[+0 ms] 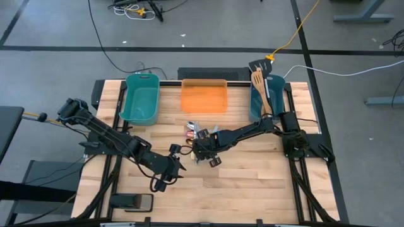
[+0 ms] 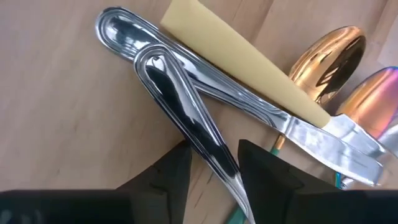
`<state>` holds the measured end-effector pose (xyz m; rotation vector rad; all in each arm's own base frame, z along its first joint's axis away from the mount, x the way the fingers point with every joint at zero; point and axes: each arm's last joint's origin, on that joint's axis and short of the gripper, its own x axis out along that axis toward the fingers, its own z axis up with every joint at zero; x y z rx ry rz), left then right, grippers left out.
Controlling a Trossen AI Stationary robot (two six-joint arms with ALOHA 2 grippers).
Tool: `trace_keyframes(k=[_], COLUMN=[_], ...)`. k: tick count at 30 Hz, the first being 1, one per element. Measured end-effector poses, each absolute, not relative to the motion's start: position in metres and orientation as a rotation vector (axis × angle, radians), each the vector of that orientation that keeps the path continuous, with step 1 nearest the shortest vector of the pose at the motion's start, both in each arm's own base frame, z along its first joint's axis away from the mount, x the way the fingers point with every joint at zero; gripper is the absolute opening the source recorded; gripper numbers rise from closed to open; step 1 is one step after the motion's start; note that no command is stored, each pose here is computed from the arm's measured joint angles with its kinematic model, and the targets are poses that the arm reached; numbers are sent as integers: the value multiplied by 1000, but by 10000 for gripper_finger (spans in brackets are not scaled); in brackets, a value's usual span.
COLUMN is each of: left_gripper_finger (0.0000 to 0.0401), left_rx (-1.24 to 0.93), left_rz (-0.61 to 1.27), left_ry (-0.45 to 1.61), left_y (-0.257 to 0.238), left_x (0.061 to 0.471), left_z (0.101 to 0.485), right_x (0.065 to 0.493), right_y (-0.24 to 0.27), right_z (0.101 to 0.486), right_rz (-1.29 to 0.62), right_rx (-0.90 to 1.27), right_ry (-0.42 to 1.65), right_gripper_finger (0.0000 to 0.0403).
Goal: Pick & Place Kitchen Items
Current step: Put the right silver knife into the orange bin
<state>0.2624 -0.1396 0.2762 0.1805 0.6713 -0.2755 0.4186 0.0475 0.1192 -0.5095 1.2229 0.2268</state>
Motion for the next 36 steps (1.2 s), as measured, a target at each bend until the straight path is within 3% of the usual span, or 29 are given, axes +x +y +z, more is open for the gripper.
trace_keyframes(k=[7, 13, 23, 36], left_gripper_finger=[142, 142, 142, 142], left_rx=[181, 180, 180, 180], left_rz=[-276, -275, -275, -275], left_ry=[671, 671, 672, 671], left_y=[-140, -140, -140, -140], left_x=[262, 262, 262, 262], left_z=[276, 276, 276, 276], right_x=[419, 418, 416, 399], right_y=[44, 44, 46, 49], right_z=[115, 114, 119, 192], right_rz=[204, 181, 154, 60], right_rx=[-412, -353, -309, -317], right_ry=[1234, 1250, 1256, 1126], right_gripper_finger=[134, 51, 51, 51])
